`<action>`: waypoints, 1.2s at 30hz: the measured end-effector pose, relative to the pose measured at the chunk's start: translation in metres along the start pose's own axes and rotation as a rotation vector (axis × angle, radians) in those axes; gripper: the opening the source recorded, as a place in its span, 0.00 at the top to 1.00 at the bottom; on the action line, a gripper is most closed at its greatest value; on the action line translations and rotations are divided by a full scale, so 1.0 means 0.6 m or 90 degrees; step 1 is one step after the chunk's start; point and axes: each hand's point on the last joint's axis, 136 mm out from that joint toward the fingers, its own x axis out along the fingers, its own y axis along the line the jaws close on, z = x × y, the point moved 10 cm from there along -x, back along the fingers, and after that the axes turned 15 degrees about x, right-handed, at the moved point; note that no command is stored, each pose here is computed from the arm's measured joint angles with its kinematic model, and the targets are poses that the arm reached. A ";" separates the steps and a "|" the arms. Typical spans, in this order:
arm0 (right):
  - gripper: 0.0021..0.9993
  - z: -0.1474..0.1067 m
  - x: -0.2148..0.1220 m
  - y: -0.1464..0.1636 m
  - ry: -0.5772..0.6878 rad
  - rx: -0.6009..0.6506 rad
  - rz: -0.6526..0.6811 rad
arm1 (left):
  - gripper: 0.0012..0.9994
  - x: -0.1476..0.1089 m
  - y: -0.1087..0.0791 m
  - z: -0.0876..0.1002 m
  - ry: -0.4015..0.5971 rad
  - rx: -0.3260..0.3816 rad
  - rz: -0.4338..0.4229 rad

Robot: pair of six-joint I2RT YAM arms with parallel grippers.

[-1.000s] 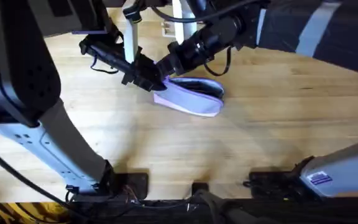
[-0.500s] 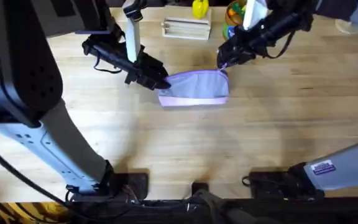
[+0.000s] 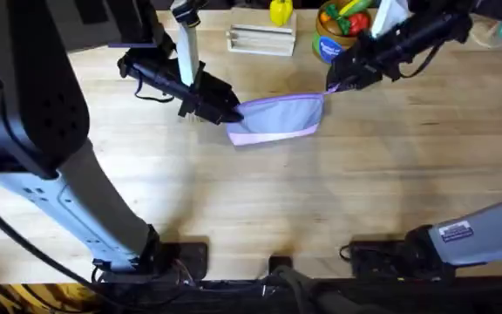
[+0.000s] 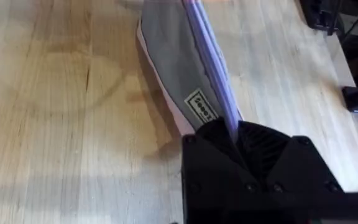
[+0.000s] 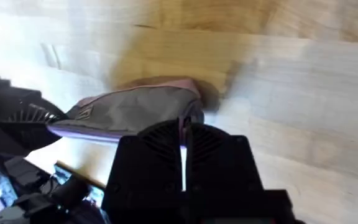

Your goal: Unzip the bag, pick up the pens from the table one at a time and place them inside, then zip the bag closed.

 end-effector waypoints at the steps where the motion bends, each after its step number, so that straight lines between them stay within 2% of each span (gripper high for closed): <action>1: 0.97 0.001 0.002 -0.002 -0.003 0.000 -0.004 | 0.96 0.000 0.000 0.000 0.000 0.001 0.000; 5: 0.97 -0.001 0.029 -0.030 -0.017 0.023 -0.029 | 0.96 0.000 -0.001 -0.001 0.007 -0.001 -0.003; 9: 0.97 -0.015 0.079 -0.074 -0.013 0.076 -0.050 | 0.96 0.001 -0.001 -0.004 0.011 -0.003 -0.006; 11: 0.97 -0.019 0.102 -0.107 -0.015 0.113 -0.083 | 0.96 -0.003 -0.004 -0.010 0.033 -0.011 -0.014; 14: 0.97 -0.014 0.093 -0.119 -0.031 0.145 -0.080 | 0.96 -0.011 -0.006 -0.017 0.049 -0.018 -0.012; 22: 0.97 -0.014 0.076 -0.115 -0.037 0.149 -0.122 | 0.96 -0.013 -0.007 -0.019 0.054 -0.019 -0.013; 26: 0.97 -0.006 0.024 -0.085 -0.069 0.103 -0.123 | 0.96 -0.013 -0.007 -0.019 0.055 -0.019 -0.013; 28: 0.94 -0.001 -0.018 -0.059 -0.114 0.062 -0.107 | 0.96 -0.013 -0.006 -0.019 0.055 -0.017 -0.012; 30: 0.84 0.000 -0.069 -0.030 -0.170 0.014 -0.084 | 0.96 -0.013 -0.006 -0.019 0.055 -0.017 -0.012; 33: 0.55 -0.014 -0.143 0.007 -0.255 -0.057 -0.053 | 0.96 -0.013 -0.006 -0.019 0.055 -0.017 -0.012; 36: 0.12 -0.043 -0.204 0.031 -0.325 -0.136 -0.035 | 0.96 -0.013 -0.006 -0.019 0.055 -0.017 -0.012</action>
